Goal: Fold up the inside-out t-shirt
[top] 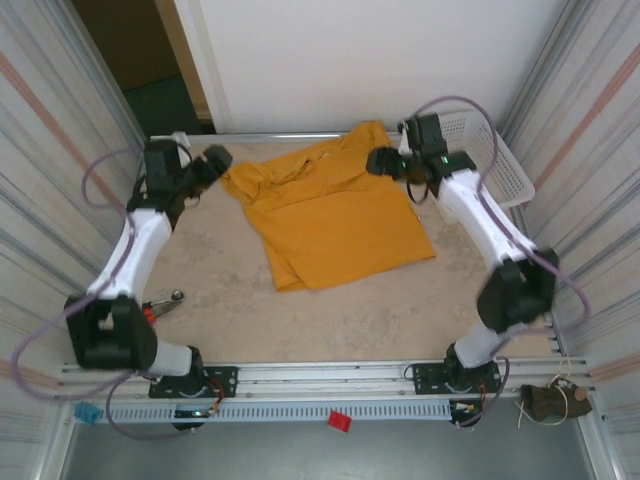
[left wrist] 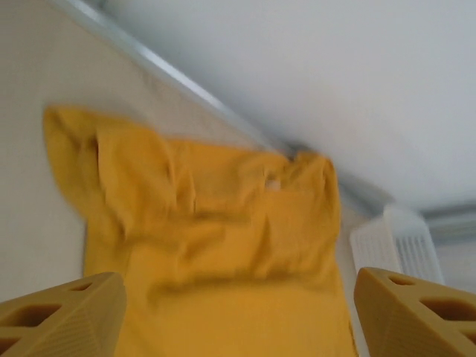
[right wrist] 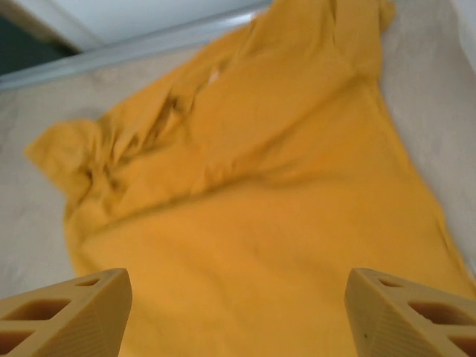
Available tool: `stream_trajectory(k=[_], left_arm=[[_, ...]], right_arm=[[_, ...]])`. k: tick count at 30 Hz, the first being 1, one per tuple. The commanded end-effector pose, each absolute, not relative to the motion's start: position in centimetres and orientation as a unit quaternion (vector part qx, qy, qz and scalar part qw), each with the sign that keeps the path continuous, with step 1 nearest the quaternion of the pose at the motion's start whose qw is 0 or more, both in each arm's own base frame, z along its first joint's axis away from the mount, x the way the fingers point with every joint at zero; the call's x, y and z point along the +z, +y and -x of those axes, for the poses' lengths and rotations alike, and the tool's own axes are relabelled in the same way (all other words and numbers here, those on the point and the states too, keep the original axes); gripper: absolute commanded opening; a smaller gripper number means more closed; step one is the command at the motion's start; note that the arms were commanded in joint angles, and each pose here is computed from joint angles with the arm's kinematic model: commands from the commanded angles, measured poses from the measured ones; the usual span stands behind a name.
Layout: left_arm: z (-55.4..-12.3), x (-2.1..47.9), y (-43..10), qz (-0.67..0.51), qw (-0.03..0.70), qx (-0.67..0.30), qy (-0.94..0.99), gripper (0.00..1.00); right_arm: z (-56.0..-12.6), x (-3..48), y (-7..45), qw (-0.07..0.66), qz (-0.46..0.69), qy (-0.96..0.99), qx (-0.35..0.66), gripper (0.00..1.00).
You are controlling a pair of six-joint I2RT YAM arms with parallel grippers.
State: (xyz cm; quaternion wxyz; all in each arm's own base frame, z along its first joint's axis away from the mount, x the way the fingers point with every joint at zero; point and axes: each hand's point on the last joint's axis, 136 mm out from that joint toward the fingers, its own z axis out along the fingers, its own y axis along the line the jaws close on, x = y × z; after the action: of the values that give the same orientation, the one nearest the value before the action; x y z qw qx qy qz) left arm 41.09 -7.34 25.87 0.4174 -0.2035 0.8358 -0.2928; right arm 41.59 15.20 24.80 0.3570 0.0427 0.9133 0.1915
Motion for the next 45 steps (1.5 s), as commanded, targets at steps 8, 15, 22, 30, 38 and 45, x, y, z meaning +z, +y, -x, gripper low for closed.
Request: stream_trajectory(k=[8, 15, 22, 30, 38, 45], left_arm=[[-25.6, 9.7, -13.3, 0.169, 0.226, -0.172, 0.944, 0.78], [-26.0, 6.2, -16.1, 0.137, 0.180, -0.142, 0.964, 0.76], [-26.3, 4.0, -17.6, 0.127, 0.163, -0.118, 0.971, 0.74], [-27.1, 2.3, -18.2, 0.117, 0.151, -0.103, 0.976, 0.57], [-26.9, 2.6, -18.2, 0.113, 0.159, -0.110, 0.975, 0.54], [-27.7, 3.9, -18.5, 0.099, 0.179, -0.118, 0.972, 0.54]], right_arm=[[-35.1, 10.5, 8.7, 0.222, -0.125, 0.963, 0.084, 0.73], [-35.5, 6.7, 4.1, 0.190, -0.190, 0.961, 0.059, 0.73], [-36.2, 4.4, 2.5, 0.168, -0.213, 0.961, 0.061, 0.73], [-36.2, 1.8, 3.1, 0.136, -0.237, 0.957, 0.095, 0.66], [-34.1, 4.6, 2.9, 0.184, -0.235, 0.951, 0.076, 0.69], [-34.6, 8.0, 2.1, 0.221, -0.217, 0.950, 0.045, 0.70]])
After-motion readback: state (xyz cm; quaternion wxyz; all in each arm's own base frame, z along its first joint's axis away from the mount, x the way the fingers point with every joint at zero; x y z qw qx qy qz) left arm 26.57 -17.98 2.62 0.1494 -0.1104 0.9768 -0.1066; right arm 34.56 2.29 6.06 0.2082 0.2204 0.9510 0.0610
